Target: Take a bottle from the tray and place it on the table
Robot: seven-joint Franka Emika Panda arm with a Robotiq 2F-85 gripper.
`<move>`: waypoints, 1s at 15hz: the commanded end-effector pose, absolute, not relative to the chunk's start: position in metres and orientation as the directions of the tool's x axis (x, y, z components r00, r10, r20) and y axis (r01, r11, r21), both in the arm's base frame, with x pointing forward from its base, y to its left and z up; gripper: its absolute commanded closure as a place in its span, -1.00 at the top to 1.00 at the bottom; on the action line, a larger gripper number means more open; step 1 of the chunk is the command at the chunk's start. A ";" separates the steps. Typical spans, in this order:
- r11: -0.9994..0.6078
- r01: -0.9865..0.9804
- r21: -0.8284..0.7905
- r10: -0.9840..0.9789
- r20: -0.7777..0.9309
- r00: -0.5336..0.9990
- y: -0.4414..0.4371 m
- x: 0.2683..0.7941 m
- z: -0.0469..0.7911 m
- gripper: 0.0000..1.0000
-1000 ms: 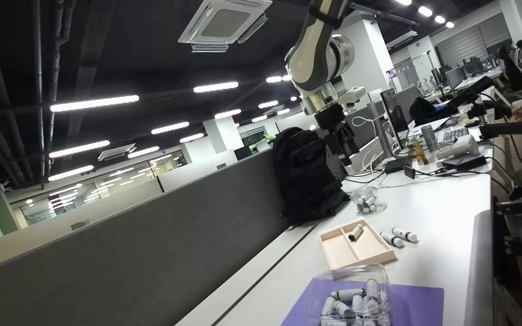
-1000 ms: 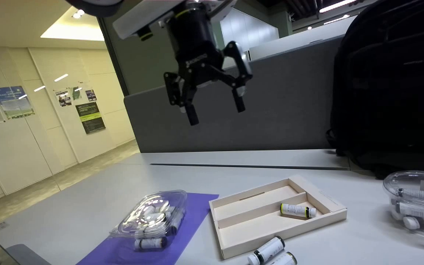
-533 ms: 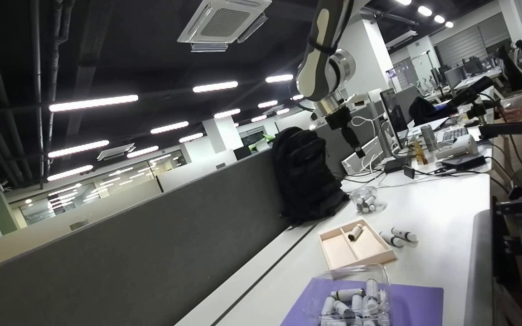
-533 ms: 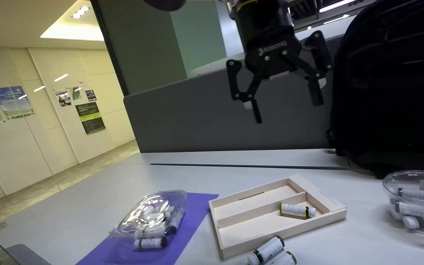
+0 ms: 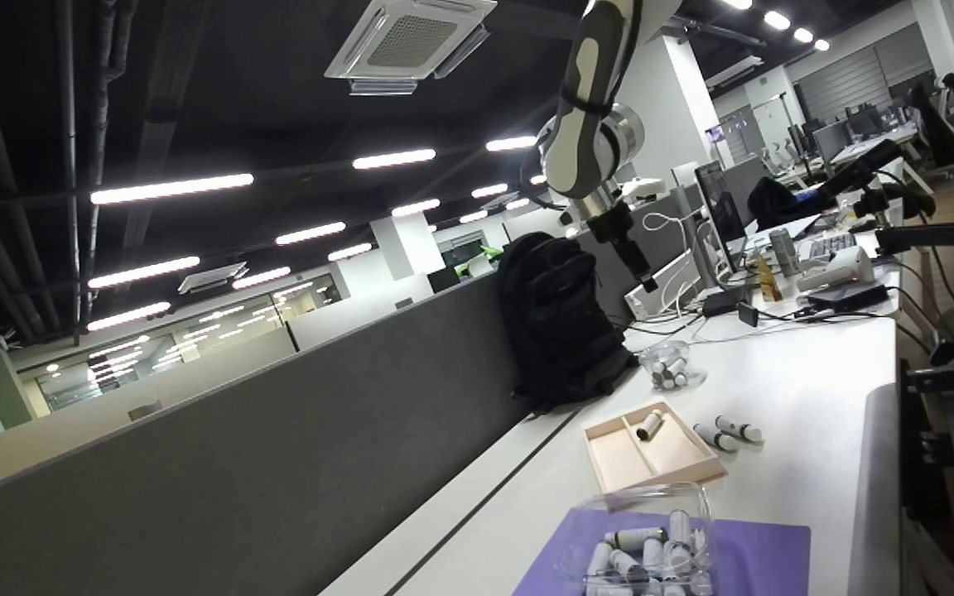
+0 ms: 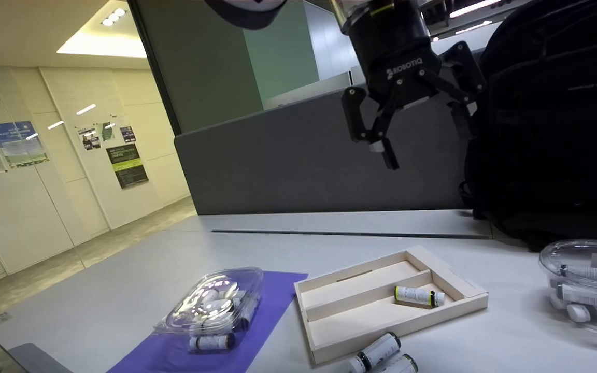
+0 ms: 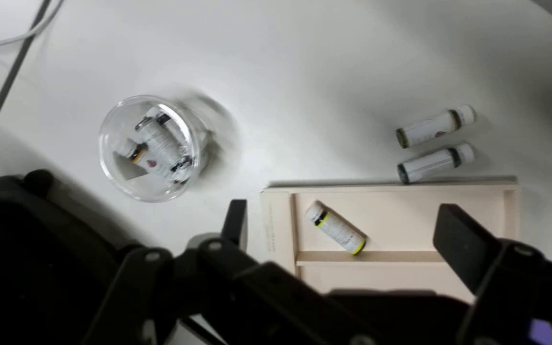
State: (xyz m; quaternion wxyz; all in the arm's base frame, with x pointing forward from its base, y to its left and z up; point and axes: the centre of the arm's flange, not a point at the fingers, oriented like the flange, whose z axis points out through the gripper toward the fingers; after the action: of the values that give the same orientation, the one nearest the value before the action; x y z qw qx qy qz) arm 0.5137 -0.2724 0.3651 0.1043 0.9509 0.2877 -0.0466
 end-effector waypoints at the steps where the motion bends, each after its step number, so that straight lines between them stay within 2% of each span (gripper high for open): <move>1: -0.744 0.628 0.229 0.622 -0.107 0.776 -0.290 0.537 0.353 1.00; 7: -0.585 0.808 0.071 0.811 0.070 0.581 -0.305 0.581 0.294 1.00; 11: -0.416 0.906 -0.072 0.904 0.078 0.421 -0.306 0.592 0.263 1.00; 12: -0.476 0.879 -0.017 0.876 0.081 0.476 -0.291 0.571 0.263 1.00; 15: -0.434 0.898 -0.066 0.894 0.087 0.439 -0.294 0.577 0.254 1.00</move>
State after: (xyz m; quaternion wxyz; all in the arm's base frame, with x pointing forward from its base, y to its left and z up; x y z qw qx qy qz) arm 0.5771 -0.2944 0.2537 -0.0512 0.8466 0.5294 0.0194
